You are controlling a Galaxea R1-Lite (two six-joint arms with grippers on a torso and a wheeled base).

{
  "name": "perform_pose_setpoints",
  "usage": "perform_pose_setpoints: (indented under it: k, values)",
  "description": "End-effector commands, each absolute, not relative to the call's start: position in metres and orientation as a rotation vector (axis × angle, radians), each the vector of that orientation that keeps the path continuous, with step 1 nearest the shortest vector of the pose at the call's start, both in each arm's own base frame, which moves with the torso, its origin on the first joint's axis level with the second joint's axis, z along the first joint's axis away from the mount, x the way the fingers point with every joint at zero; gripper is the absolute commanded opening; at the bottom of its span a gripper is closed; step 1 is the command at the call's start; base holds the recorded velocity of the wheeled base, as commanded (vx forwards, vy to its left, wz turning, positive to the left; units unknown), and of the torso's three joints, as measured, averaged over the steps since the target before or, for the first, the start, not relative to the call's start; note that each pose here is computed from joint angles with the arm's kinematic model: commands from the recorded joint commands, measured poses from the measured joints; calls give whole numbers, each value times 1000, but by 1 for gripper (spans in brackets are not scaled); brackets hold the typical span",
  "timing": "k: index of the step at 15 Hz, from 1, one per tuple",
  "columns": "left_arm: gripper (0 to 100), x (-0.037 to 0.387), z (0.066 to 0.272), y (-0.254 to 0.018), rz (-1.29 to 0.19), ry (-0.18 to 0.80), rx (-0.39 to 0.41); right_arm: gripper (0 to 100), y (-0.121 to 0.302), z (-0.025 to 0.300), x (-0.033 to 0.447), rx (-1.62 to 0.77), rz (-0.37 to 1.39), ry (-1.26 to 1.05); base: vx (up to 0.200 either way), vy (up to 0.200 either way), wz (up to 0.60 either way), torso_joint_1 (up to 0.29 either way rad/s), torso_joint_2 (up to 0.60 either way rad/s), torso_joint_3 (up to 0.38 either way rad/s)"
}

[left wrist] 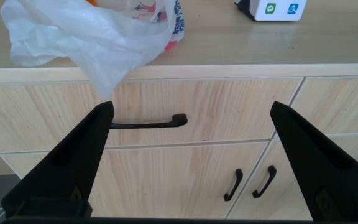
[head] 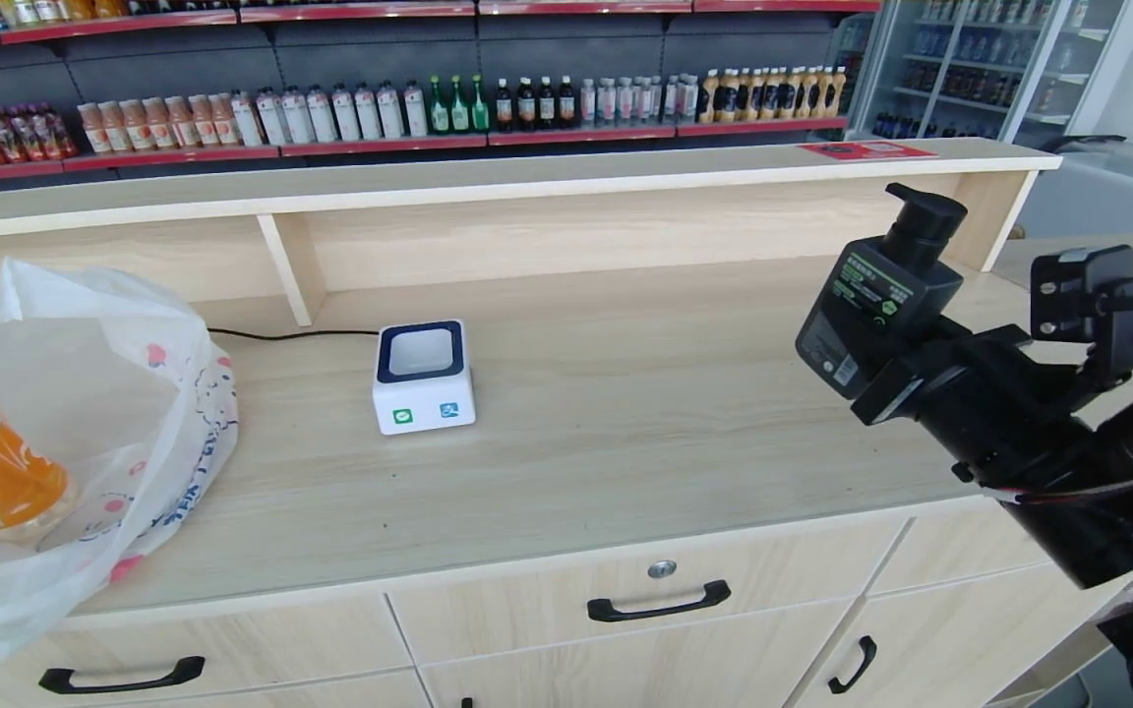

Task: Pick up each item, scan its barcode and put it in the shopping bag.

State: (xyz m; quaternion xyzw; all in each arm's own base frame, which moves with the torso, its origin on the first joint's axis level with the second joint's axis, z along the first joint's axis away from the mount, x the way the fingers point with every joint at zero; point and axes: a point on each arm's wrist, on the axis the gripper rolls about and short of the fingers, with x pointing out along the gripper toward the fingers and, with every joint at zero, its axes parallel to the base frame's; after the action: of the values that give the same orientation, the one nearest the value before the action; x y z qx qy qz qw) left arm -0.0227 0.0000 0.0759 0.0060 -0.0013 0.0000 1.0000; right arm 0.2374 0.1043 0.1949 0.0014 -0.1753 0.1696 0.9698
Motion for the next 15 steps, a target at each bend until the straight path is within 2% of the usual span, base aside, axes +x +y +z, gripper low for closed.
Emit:
perform_pose_setpoints:
  k: [1, 4, 7, 15]
  values:
    - [100, -23, 76, 0, 0, -3, 12, 0, 100, 192, 242, -4, 322, -345, -200, 0, 0, 2, 7, 7]
    - [100, -23, 76, 0, 0, -3, 11, 0, 90, 197, 249, 15, 276, -364, -200, 0, 0, 10, 5, -2]
    - [100, -23, 76, 0, 0, -3, 11, 0, 86, 198, 250, 15, 259, -367, 0, 0, 0, 0, 0, 0]
    - [100, -23, 76, 0, 0, -3, 5, 0, 85, 204, 261, 18, 244, -397, 0, 200, 0, 5, 4, 4]
